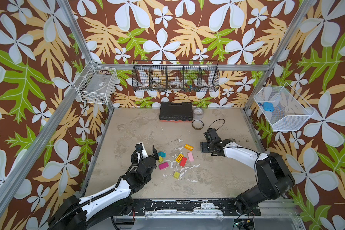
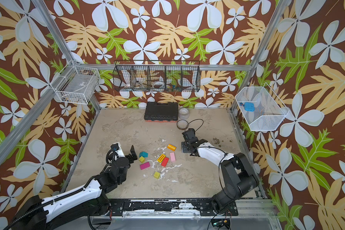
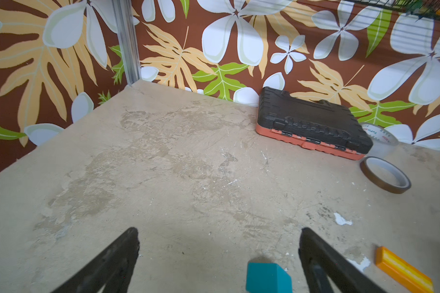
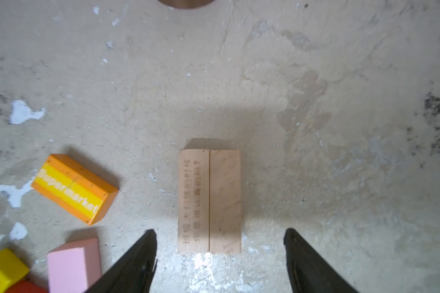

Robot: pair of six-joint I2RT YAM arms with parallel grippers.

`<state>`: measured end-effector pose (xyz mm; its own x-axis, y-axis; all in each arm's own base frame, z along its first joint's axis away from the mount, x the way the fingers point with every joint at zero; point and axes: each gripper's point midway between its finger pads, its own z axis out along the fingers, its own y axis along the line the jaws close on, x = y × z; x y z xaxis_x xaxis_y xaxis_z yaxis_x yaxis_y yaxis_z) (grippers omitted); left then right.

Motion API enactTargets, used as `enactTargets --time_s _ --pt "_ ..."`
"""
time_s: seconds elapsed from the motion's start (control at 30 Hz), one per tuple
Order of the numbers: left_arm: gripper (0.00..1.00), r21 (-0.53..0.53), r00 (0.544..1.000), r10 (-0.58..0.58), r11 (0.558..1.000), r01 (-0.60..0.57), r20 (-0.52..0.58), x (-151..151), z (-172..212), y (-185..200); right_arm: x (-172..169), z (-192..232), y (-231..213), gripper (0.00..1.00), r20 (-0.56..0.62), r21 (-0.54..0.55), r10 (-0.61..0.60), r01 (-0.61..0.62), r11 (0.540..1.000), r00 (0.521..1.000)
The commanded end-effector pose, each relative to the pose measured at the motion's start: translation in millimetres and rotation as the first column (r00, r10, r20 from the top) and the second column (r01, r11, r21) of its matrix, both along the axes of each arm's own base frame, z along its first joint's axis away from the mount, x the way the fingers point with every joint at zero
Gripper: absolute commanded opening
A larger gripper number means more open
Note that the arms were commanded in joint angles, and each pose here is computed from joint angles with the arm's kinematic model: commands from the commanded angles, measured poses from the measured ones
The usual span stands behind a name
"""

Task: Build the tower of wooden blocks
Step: 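Raise the right gripper toward the coloured blocks while the left arm lowers forward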

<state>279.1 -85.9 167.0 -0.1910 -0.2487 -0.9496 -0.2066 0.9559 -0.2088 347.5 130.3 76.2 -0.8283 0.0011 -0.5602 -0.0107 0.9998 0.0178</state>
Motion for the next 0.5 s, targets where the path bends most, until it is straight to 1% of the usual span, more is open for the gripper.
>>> enactTargets --time_s 0.0,0.03,0.07,0.1,0.13,0.2,0.27,0.3,0.33,0.37,0.43,0.47 --pt "0.99 -0.146 0.994 -0.092 0.986 0.082 -0.063 -5.6 -8.6 -17.1 -7.7 22.3 6.2 0.82 0.051 0.043 0.000 -0.002 0.999 0.999" --pt "0.99 -0.200 0.987 -0.141 0.972 0.123 -0.074 -8.5 -9.7 -25.6 -12.6 29.6 12.1 0.82 0.055 0.077 0.013 -0.017 0.997 0.998" --pt "1.00 -0.275 0.976 -0.202 0.946 0.174 -0.078 -12.6 -9.0 -36.6 -18.8 38.7 20.0 0.82 0.060 0.124 0.027 -0.034 0.992 0.998" --pt "1.00 -0.361 0.970 -0.231 0.914 0.188 -0.080 -17.4 -9.2 -42.6 -26.2 47.7 29.7 0.82 0.068 0.172 0.044 -0.055 0.984 0.997" --pt "1.00 -0.434 0.969 -0.223 0.887 0.157 -0.105 -22.3 -14.1 -42.1 -31.8 55.8 37.4 0.82 0.080 0.215 0.052 -0.069 0.974 0.995" --pt "1.00 -0.590 0.966 -0.206 0.804 0.076 -0.157 -33.8 -23.9 -41.3 -43.5 72.7 58.7 0.84 0.123 0.321 0.086 -0.122 0.939 0.989" --pt "1.00 -0.661 0.955 -0.242 0.747 0.070 -0.173 -41.6 -25.8 -47.3 -50.6 81.4 73.2 0.84 0.147 0.378 0.100 -0.150 0.913 0.984" --pt "1.00 -0.676 0.948 -0.266 0.732 0.082 -0.173 -44.3 -22.8 -50.5 -52.7 84.4 79.6 0.84 0.157 0.392 0.105 -0.159 0.906 0.982" --pt "1.00 -0.675 0.943 -0.285 0.731 0.099 -0.171 -45.9 -16.6 -52.8 -53.6 86.0 84.8 0.84 0.167 0.398 0.112 -0.171 0.901 0.980" --pt "1.00 -0.655 0.939 -0.294 0.748 0.111 -0.176 -47.0 -7.8 -52.2 -54.8 86.3 91.1 0.85 0.171 0.398 0.127 -0.186 0.898 0.977" --pt "1.00 -0.594 0.932 -0.292 0.796 0.114 -0.213 -50.5 10.2 -46.5 -57.8 82.1 101.8 0.82 0.163 0.380 0.167 -0.218 0.899 0.972" --pt "1.00 -0.563 0.928 -0.278 0.821 0.095 -0.247 -53.9 19.3 -40.6 -59.3 79.1 105.3 0.81 0.160 0.362 0.184 -0.231 0.903 0.970"
